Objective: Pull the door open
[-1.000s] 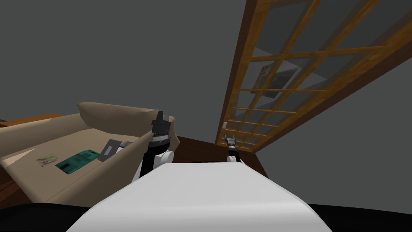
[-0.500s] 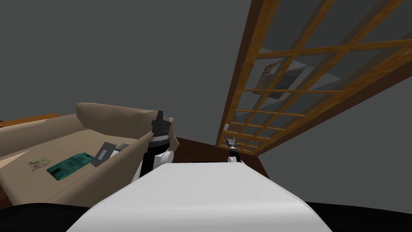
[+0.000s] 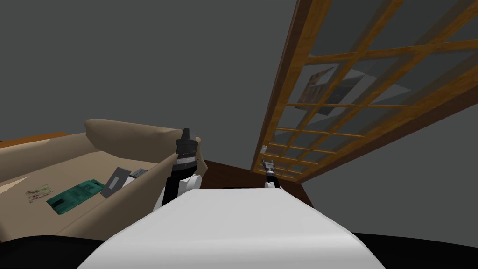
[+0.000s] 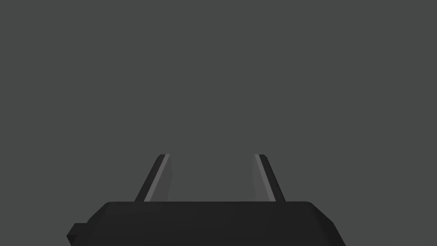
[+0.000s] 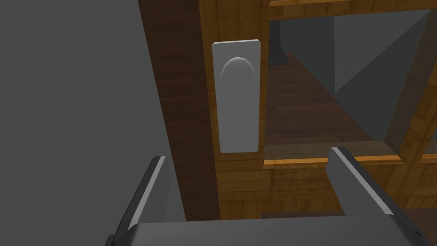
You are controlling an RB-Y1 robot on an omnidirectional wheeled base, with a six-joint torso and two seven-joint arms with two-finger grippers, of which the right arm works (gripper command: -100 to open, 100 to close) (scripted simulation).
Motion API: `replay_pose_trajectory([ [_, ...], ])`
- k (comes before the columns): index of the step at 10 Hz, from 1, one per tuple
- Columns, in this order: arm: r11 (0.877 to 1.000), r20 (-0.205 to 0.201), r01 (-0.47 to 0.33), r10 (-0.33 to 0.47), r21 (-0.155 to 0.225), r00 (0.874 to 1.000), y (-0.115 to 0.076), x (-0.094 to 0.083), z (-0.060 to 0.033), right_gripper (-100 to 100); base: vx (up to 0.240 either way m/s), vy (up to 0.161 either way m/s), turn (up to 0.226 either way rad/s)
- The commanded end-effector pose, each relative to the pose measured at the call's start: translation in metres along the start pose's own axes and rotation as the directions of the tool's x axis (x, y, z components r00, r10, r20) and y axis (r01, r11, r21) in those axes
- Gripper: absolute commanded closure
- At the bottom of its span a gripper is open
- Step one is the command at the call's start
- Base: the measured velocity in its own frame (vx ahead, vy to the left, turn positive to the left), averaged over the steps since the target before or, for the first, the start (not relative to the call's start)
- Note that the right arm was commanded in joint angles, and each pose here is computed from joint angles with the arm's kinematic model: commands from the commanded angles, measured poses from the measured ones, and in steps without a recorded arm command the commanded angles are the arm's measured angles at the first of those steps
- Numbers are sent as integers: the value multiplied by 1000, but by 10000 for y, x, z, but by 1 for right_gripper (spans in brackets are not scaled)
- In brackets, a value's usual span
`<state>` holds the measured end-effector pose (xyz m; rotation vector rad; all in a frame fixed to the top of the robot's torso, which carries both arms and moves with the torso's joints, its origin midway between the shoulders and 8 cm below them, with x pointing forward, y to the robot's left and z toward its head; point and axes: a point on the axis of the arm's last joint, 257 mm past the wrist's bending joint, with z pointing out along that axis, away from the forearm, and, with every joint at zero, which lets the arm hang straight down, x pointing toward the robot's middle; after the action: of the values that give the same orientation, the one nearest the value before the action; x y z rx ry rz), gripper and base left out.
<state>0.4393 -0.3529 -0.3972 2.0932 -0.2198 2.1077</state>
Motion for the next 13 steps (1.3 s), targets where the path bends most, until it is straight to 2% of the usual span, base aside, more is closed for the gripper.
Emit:
replay_pose_trajectory([
  [1, 1000, 2, 0, 0, -18, 1000, 160, -16, -31, -100, 132, 37, 140],
  [2, 1000, 3, 0, 0, -23, 1000, 210, -20, -41, -100, 209, 26, 109],
  [8, 996, 5, 2, -1, -93, 1000, 839, -37, -184, -100, 187, -18, 108],
  [9, 995, 5, 2, -2, -99, 1000, 900, -35, -199, -100, 166, -34, 36],
  [10, 996, 18, 2, 0, -91, 1000, 828, -90, -248, -100, 44, -2, -13],
  [11, 996, 18, 2, 0, -91, 1000, 828, -90, -248, 100, -31, 17, 14],
  [13, 996, 18, 2, 0, -91, 1000, 828, -90, -248, 100, -15, -4, -6],
])
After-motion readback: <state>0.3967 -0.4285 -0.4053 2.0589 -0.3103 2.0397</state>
